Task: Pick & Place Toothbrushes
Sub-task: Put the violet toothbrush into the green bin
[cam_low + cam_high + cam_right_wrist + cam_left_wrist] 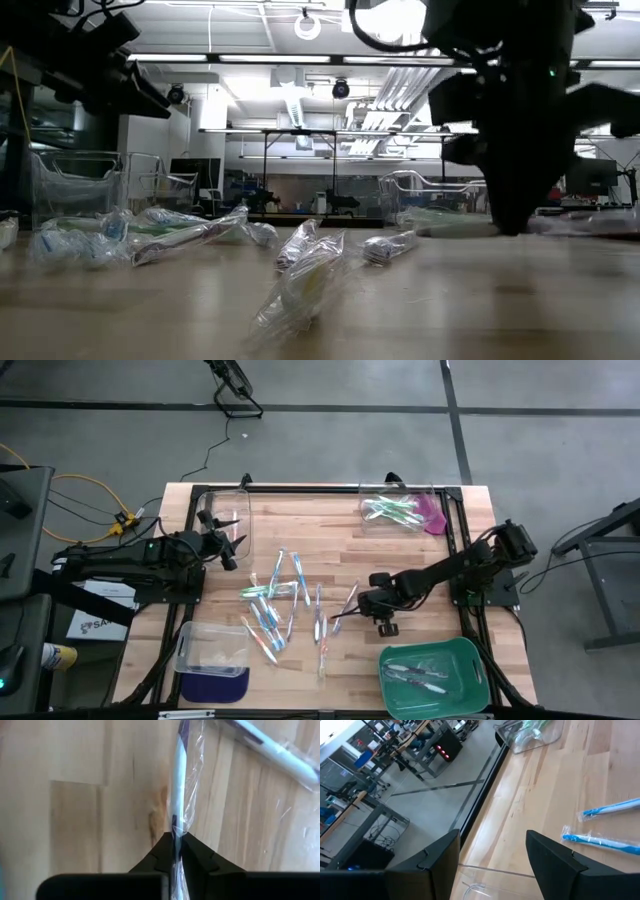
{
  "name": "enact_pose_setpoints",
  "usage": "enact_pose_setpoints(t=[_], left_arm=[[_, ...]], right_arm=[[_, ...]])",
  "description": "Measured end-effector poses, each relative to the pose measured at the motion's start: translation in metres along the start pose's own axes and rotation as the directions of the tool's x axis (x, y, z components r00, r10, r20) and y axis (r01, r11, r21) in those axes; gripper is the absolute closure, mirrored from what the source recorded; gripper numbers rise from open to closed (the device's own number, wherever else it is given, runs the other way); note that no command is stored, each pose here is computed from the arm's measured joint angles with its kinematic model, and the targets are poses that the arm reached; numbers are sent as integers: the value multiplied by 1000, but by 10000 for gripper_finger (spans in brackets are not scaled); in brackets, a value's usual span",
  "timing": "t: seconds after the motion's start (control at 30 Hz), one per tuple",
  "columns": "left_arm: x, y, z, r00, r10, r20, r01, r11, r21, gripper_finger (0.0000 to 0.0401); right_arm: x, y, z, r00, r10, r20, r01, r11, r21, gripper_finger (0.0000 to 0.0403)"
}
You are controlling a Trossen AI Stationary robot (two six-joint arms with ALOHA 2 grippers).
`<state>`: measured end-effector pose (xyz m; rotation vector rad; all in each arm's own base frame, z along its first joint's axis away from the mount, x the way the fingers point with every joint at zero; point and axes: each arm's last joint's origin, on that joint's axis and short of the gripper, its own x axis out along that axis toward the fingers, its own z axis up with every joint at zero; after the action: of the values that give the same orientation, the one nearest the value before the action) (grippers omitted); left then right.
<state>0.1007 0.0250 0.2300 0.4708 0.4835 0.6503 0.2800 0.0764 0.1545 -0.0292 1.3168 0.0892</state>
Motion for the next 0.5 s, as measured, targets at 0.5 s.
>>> enact_pose_setpoints(t=[0.5], left_arm=[[0,-1,0,999,-49,18,49,999,-14,180]], right_arm=[[-63,21,17,980,-23,-198,46,993,110,390]])
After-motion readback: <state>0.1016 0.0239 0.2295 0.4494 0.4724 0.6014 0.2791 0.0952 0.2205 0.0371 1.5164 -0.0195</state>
